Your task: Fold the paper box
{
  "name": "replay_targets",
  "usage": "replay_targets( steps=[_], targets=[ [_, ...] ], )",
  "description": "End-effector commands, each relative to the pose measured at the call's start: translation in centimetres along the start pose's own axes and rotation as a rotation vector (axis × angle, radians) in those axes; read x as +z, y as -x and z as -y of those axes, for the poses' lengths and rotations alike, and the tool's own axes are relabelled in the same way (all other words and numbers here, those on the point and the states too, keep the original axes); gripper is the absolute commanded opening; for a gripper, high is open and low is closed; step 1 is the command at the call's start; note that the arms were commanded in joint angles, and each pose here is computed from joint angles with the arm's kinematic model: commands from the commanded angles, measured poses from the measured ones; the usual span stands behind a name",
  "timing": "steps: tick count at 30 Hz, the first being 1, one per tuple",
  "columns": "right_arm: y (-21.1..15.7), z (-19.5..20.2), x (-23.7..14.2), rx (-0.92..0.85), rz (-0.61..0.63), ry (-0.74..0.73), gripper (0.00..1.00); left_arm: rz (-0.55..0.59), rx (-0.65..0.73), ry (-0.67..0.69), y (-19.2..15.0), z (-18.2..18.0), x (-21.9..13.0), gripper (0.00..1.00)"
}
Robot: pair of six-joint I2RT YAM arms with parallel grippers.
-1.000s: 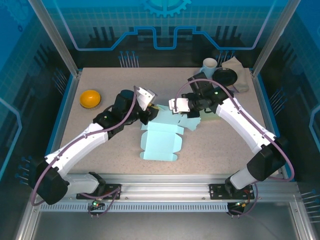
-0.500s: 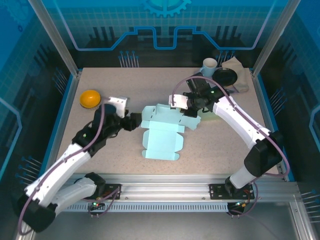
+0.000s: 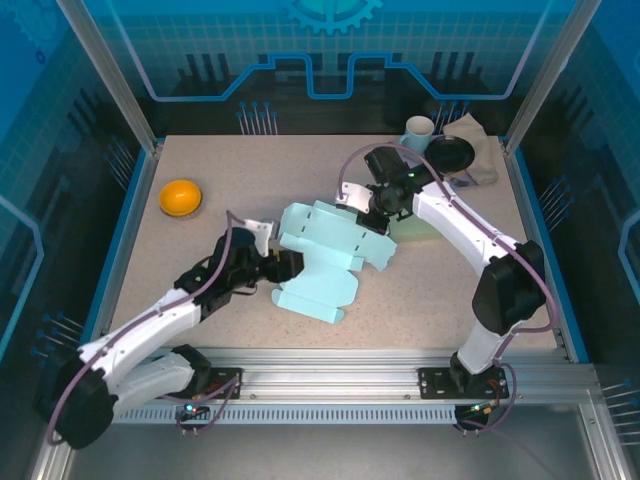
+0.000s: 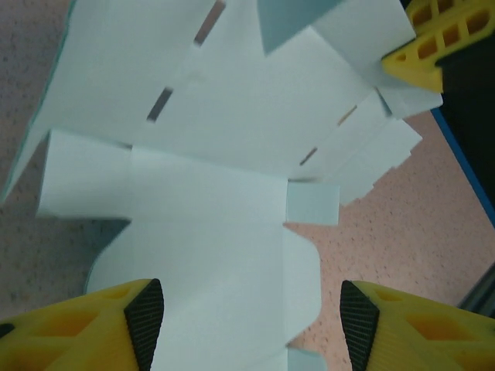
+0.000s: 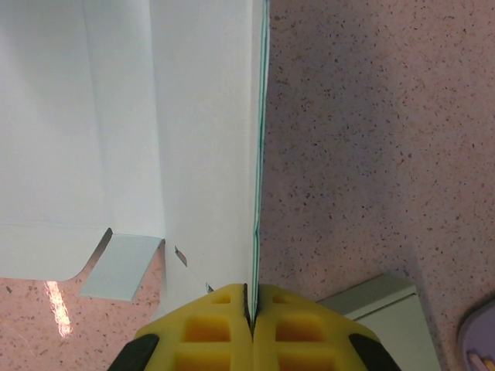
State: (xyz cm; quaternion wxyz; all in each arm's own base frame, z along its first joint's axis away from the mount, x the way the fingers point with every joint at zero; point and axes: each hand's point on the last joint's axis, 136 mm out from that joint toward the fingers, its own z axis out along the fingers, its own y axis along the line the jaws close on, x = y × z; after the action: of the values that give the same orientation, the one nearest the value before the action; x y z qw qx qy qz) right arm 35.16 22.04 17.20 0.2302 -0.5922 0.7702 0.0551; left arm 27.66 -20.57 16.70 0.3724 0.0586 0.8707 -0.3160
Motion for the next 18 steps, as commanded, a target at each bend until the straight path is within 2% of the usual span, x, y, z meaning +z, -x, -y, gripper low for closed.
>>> replay_targets(
  steps=[1, 5, 9, 15, 18],
  targets=[
    [-0.4, -0.9, 0.4, 0.028, 0.007, 0.040, 0.00, 0.076, 0.124, 0.055, 3.1, -0.3, 1.3, 0.66],
    [-0.7, -1.4, 0.5, 0.010, 0.012, 0.052, 0.00, 0.087, 0.163, 0.156, 4.7, -2.7, 2.4, 0.68],
    [-0.7, -1.5, 0.4, 0.008, 0.022, 0.053, 0.00, 0.049, 0.182, 0.226, 5.1, -4.8, 2.9, 0.70],
    [-0.1, -1.5, -0.2, 0.018, 0.058, 0.053, 0.00, -0.034, 0.124, 0.173, 3.0, -5.0, 4.2, 0.71],
    [0.4, -1.5, -0.6, 0.032, 0.093, 0.066, 0.00, -0.077, 0.103, 0.197, 1.4, -6.0, 4.7, 0.72]
  ],
)
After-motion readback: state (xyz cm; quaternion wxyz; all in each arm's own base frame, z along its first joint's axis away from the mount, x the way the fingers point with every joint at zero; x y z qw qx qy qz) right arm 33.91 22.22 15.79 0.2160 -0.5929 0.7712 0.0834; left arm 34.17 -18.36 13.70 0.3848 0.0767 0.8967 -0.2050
